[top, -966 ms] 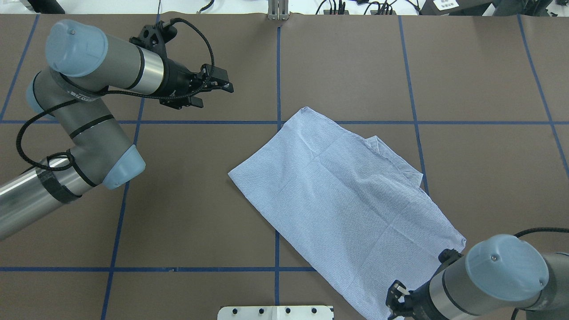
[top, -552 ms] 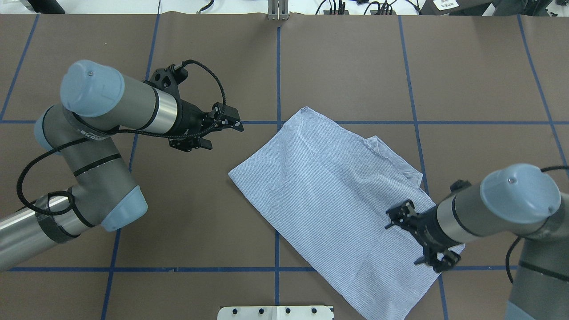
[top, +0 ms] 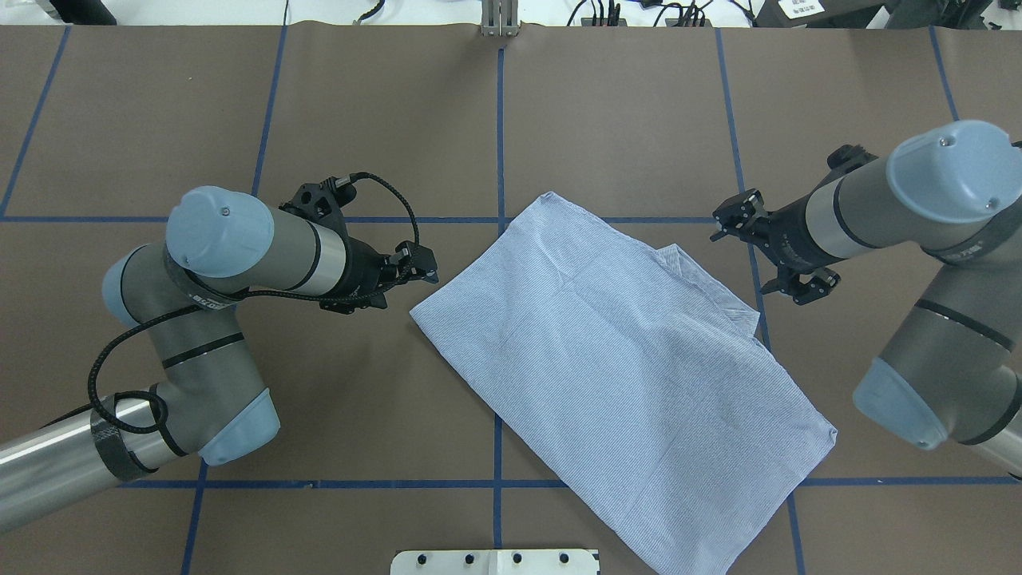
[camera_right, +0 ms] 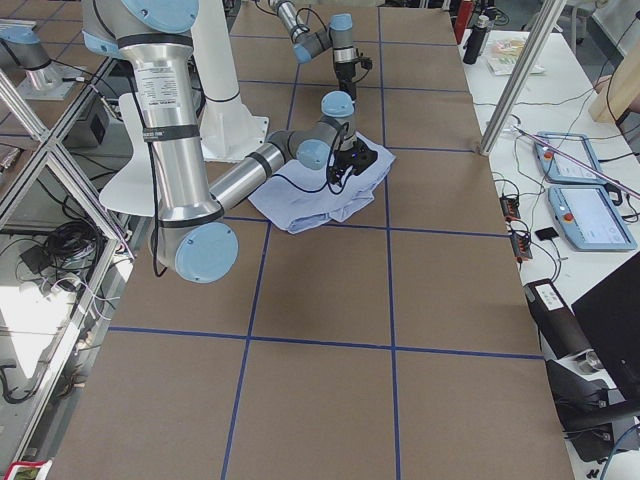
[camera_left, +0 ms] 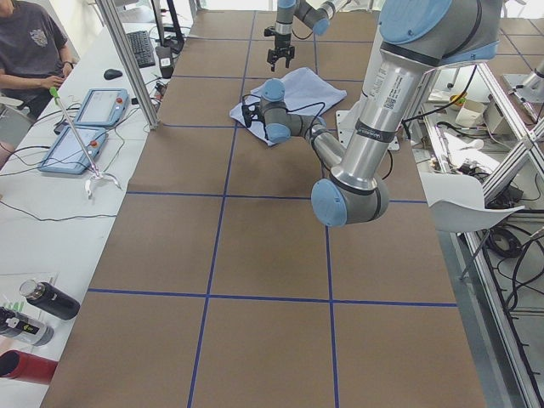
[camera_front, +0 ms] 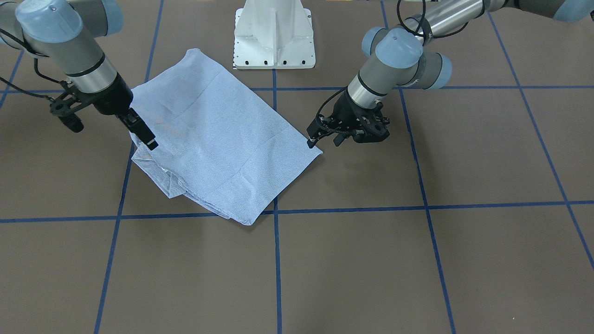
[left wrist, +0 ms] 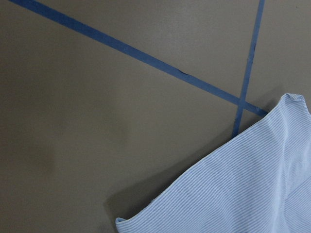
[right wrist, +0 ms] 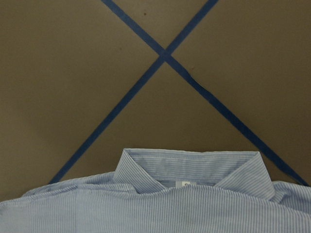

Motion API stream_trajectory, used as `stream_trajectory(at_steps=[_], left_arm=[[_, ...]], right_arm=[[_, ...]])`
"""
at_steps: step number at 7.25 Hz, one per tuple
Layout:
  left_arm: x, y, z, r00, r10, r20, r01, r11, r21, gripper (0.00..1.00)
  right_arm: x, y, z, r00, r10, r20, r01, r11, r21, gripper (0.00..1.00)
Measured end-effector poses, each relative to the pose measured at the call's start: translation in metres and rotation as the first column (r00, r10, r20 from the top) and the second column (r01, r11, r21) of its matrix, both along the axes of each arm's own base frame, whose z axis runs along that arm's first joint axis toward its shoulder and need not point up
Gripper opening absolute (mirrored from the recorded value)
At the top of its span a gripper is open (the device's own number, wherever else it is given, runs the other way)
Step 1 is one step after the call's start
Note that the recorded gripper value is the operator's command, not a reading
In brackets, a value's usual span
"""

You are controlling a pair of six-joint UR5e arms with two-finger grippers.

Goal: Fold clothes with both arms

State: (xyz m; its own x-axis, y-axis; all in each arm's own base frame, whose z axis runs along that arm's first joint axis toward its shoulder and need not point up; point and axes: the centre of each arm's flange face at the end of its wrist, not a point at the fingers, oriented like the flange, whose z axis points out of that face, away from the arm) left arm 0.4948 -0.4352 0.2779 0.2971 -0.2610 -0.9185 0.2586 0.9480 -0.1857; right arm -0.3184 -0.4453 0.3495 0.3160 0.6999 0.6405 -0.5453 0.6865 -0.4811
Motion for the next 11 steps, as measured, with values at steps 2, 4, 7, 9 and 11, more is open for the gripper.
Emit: stream_trajectory(at_steps=[2,4,7,9,11], left_arm=[[0.011,0.003,0.002,1.000,-0.006,0.011,0.006,1.000,0.004,0.82],[0.018,0.006,0.005,1.000,-0.008,0.021,0.008,1.000,0.012,0.80],[0.032,0.007,0.014,0.999,-0.005,0.051,0.003,0.999,0.042,0.74],[0.040,0.009,0.020,0.998,-0.005,0.066,0.002,0.999,0.045,0.59],[0.047,0.012,0.019,0.998,-0.002,0.064,-0.002,0.999,0.050,0.45]], right_arm=[[0.008,-0.013,0.008,1.000,0.017,-0.019,-0.017,1.000,0.010,1.00],[0.007,-0.018,0.016,0.999,0.023,-0.032,-0.023,1.000,0.005,1.00],[0.006,-0.022,0.023,0.999,0.026,-0.041,-0.026,1.000,0.007,1.00],[0.008,-0.024,0.025,0.998,0.027,-0.049,-0.026,1.000,0.018,1.00],[0.011,-0.027,0.026,0.998,0.032,-0.052,-0.031,0.999,0.019,1.00]])
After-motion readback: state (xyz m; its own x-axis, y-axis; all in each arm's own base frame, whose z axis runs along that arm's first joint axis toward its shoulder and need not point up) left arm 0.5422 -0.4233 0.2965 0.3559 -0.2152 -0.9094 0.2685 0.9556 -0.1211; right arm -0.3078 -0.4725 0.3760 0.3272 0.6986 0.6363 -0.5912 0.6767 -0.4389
